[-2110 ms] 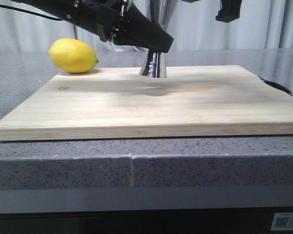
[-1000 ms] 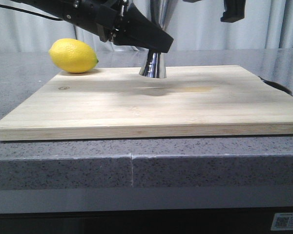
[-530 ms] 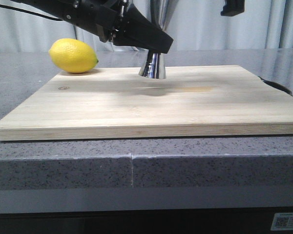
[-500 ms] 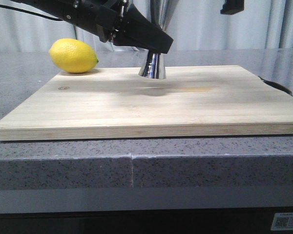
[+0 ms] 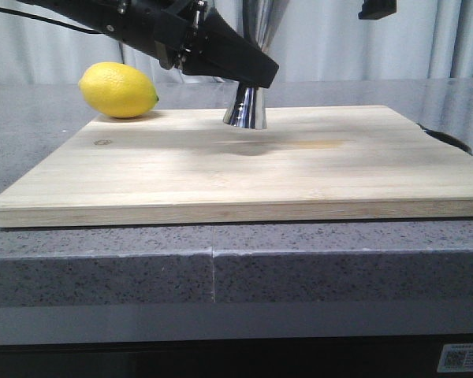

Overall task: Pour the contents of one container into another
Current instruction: 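Tilt the beaker with the right gripper, pouring liquid into the jigger, then tilt the beaker upright with the right gripper and lift it away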

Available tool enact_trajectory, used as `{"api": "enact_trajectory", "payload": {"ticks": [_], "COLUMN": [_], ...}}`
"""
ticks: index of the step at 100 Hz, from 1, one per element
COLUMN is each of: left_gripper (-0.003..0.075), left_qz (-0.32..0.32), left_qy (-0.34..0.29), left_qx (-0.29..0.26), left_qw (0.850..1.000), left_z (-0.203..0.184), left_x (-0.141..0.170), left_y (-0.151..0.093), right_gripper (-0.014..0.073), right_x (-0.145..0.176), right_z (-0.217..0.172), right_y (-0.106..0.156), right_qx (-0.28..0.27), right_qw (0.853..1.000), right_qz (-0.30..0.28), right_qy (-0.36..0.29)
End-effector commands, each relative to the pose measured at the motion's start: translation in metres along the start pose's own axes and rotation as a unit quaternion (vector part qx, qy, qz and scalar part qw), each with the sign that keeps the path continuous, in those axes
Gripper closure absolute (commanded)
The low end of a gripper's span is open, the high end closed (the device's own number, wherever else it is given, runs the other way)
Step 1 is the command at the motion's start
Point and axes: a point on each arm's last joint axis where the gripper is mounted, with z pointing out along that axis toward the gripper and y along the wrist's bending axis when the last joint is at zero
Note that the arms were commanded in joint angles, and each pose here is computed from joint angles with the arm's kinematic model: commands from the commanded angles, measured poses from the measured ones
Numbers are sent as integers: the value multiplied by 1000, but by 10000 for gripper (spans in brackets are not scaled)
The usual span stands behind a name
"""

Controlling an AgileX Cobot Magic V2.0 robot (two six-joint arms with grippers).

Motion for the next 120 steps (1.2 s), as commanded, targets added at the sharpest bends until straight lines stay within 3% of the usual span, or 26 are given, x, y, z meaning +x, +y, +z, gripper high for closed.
{"api": "enact_trajectory", "payload": {"ticks": [1,108,120], "left_gripper": [678,678,678], "left_qz": [28,28,28], "left_qy": [-58,-58,-58], "left_qx": [24,24,24], "left_qw": [998,998,998], "left_z": [-14,-14,-14], "left_x": [-41,-41,-41], "left_y": [-20,-20,-20], "right_gripper": [359,359,359], "right_x": [1,1,1], "right_z": [-15,-15,-15], "right_y": [-24,-24,-25], "right_qx": [42,41,43], "right_qw": [999,999,998], "right_qz": [-7,-15,37], "right_qy": [9,9,7]}}
